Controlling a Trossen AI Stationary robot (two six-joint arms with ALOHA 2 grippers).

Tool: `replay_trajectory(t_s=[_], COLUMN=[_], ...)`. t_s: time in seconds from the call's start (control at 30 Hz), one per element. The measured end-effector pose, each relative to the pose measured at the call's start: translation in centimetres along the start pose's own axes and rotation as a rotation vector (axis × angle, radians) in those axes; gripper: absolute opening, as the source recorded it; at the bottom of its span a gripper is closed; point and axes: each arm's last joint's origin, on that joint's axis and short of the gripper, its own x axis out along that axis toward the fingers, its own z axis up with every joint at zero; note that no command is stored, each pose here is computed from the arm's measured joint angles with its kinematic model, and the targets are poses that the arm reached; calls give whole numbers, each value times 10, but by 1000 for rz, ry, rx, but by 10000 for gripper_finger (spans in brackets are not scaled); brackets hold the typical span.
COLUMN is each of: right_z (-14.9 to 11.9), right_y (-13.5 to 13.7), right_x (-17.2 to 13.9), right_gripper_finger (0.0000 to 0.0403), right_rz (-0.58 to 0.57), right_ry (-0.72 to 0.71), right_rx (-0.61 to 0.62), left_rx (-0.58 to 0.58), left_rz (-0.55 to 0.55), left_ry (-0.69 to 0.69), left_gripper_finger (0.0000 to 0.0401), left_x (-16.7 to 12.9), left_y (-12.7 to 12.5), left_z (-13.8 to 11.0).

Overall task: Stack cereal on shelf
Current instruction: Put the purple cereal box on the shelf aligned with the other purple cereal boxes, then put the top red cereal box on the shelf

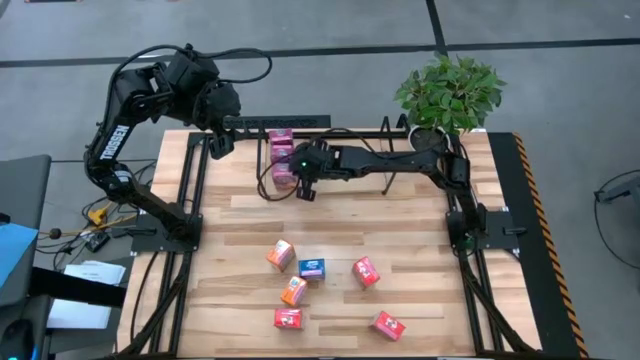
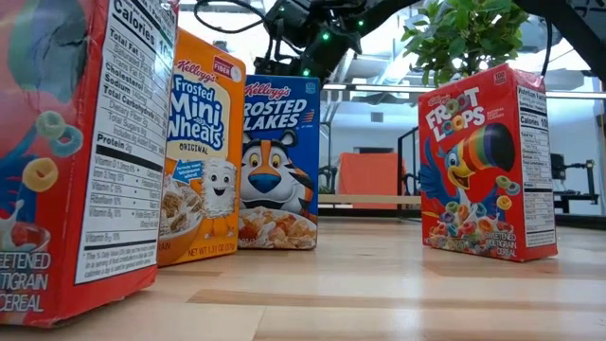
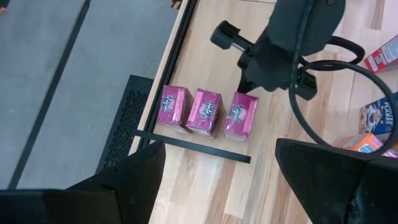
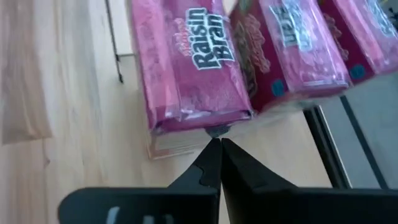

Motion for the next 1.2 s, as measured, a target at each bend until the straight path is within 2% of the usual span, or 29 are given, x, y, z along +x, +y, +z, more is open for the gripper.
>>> replay_trajectory(t_s=[0.23, 0.43, 0.57, 0.7, 0.83, 0.93, 1.0, 1.1, 1.2], right_z=[2, -5, -1, -10, -21, -32, -37, -43, -50], right_y=[-3, -8, -1, 13, 21, 41, 59, 85, 113], right_x=[1, -5, -33, -58, -114, -147, -168, -201, -218], right_gripper_finger=[33, 16, 17, 33, 48, 71, 96, 152, 222], right_rz=[-12, -6, 14, 91, 198, 268, 271, 256, 230], right_ry=[-23, 60, 77, 190, 360, 503, 543, 563, 581], right_rx=[-12, -27, -35, -28, 142, 225, 263, 320, 405], left_rx=[-3, -4, -12, -12, -18, -16, -15, -3, 0], left_rz=[5, 6, 5, 4, -6, -7, -7, -10, -38], left_ry=[-17, -16, -13, -13, -12, -11, -11, -12, -20], left_gripper_finger=[297, 297, 297, 297, 297, 297, 297, 297, 297], left_x=[0, 0, 0, 0, 0, 0, 0, 0, 0], left_y=[0, 1, 0, 0, 0, 0, 0, 0, -1], left_z=[2, 2, 1, 1, 1, 1, 1, 1, 1])
